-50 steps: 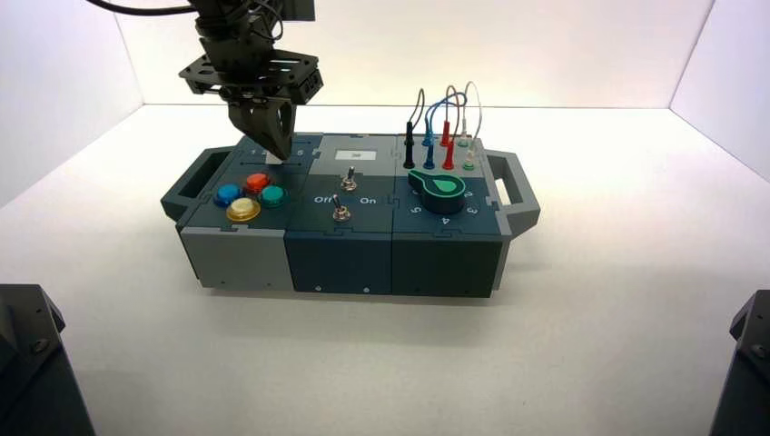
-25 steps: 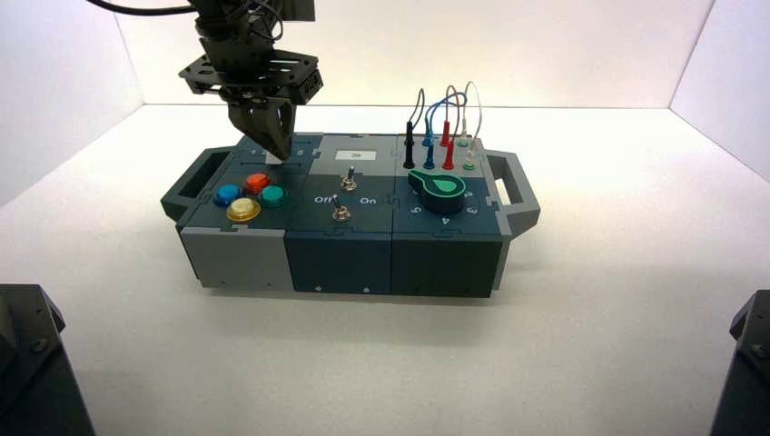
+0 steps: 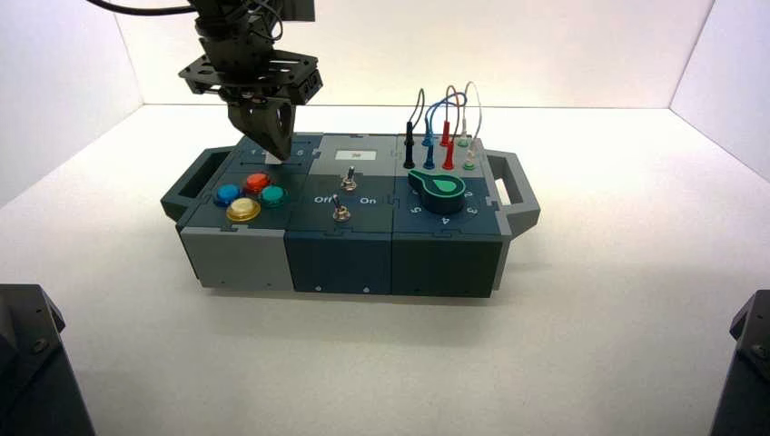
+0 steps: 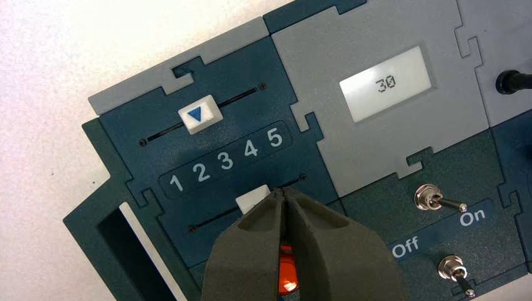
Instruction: Move the bottom slider to position 3.
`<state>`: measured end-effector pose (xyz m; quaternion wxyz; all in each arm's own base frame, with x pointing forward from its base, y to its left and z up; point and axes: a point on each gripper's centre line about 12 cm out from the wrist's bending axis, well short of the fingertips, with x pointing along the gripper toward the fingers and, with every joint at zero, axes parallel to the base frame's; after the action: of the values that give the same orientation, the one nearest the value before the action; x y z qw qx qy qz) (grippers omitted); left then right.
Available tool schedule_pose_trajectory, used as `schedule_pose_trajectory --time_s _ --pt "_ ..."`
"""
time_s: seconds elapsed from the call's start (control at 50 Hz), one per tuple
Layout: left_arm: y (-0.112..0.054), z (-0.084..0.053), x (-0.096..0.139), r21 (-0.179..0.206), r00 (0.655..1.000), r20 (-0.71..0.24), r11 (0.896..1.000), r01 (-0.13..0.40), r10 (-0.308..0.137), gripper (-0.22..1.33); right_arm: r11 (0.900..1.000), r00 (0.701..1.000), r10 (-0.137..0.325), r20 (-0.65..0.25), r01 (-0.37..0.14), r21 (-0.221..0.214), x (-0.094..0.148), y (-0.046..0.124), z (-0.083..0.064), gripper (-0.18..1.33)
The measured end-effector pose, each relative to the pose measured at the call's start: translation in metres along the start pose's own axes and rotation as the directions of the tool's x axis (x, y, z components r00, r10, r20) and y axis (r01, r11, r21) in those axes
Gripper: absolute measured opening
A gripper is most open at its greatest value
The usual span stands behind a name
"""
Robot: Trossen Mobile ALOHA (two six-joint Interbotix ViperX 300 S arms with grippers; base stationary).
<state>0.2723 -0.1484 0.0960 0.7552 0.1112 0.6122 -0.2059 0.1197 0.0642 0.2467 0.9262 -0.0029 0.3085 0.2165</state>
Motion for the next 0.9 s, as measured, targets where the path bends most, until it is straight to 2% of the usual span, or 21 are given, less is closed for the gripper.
schedule_pose_trajectory --time_s 0.9 --pt "0.0015 -0.0011 0.0026 0.003 1.000 -0.011 1.000 -0.004 0.004 -0.16 1.0000 1.000 0.000 -0.002 0.000 0.000 0.0000 0.0000 0.0003 -0.14"
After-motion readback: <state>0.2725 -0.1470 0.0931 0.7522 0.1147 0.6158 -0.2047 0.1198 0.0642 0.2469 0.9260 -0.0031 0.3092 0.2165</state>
